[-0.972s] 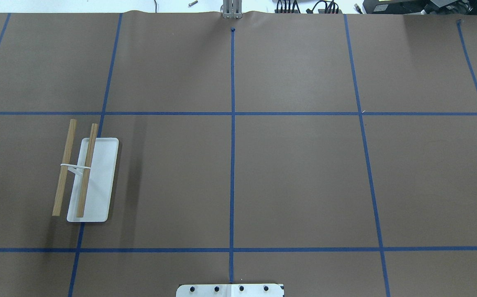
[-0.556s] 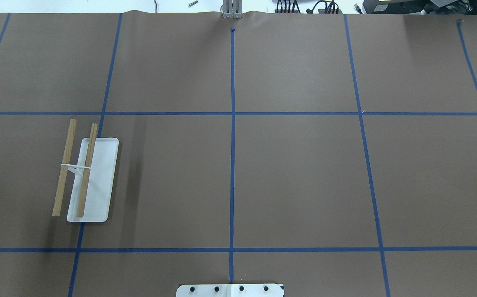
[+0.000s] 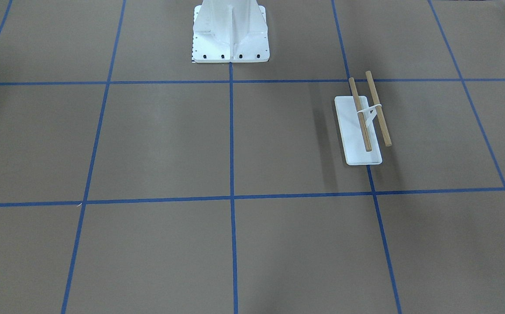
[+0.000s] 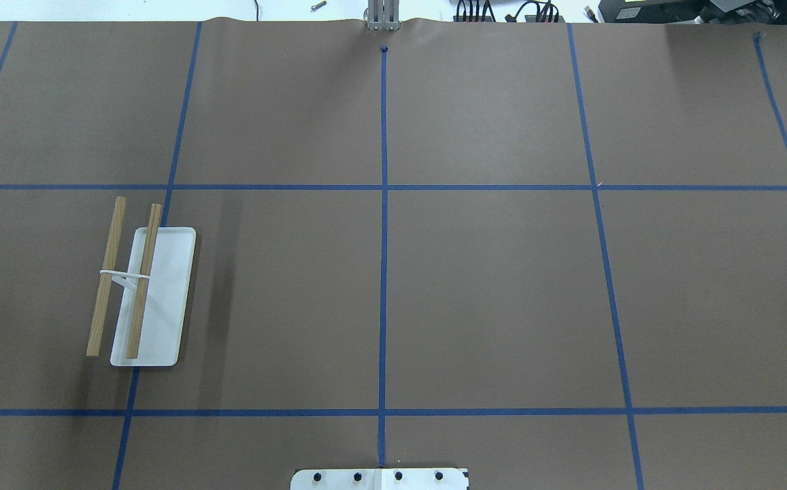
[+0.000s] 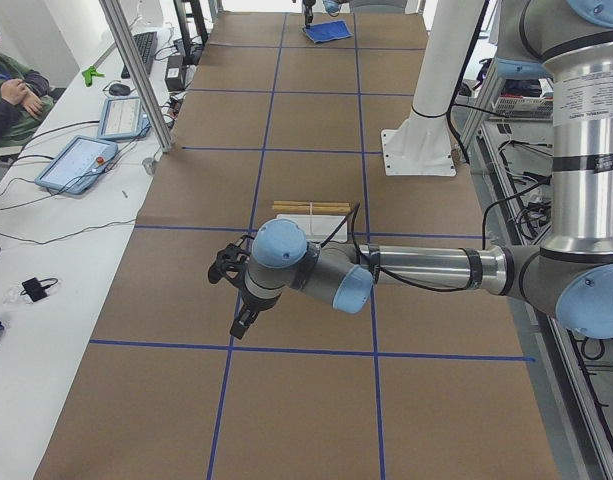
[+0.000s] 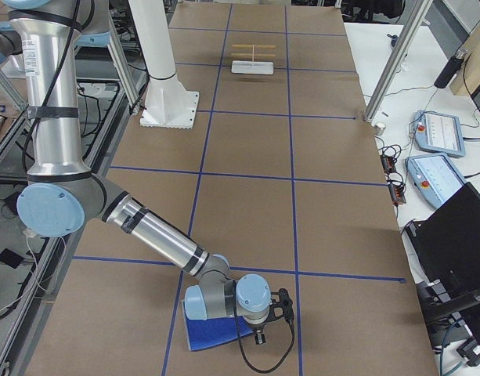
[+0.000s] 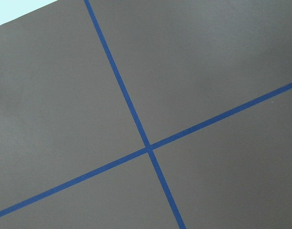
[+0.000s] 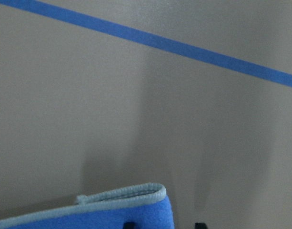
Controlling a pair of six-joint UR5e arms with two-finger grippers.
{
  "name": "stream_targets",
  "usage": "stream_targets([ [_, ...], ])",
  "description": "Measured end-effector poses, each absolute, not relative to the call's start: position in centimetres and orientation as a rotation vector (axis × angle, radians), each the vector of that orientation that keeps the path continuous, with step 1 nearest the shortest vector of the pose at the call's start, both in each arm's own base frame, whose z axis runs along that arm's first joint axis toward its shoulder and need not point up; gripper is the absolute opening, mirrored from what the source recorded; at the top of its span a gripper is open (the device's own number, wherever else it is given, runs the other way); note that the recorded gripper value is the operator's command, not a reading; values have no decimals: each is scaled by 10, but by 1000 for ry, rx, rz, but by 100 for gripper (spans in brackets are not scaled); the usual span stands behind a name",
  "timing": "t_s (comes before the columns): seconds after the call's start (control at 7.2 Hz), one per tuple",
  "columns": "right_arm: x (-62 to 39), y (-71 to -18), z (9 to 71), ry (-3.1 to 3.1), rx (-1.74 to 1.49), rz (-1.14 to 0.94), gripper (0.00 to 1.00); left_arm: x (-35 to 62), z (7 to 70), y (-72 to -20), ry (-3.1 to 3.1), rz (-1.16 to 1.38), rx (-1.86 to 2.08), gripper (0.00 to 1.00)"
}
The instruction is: Hang towel on rack
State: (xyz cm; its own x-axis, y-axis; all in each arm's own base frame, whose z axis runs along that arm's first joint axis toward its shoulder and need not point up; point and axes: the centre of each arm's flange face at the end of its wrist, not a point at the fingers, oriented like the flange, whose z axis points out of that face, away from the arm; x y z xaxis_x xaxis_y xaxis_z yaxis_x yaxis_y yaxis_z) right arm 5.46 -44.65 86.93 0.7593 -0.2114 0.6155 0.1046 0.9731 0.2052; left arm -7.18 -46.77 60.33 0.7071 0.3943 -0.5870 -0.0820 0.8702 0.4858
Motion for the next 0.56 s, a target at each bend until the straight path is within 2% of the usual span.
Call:
stream_targets([
  [0.56,51,-453,857,-730,179,-174,0,-71,604,-468,743,272,448,99],
])
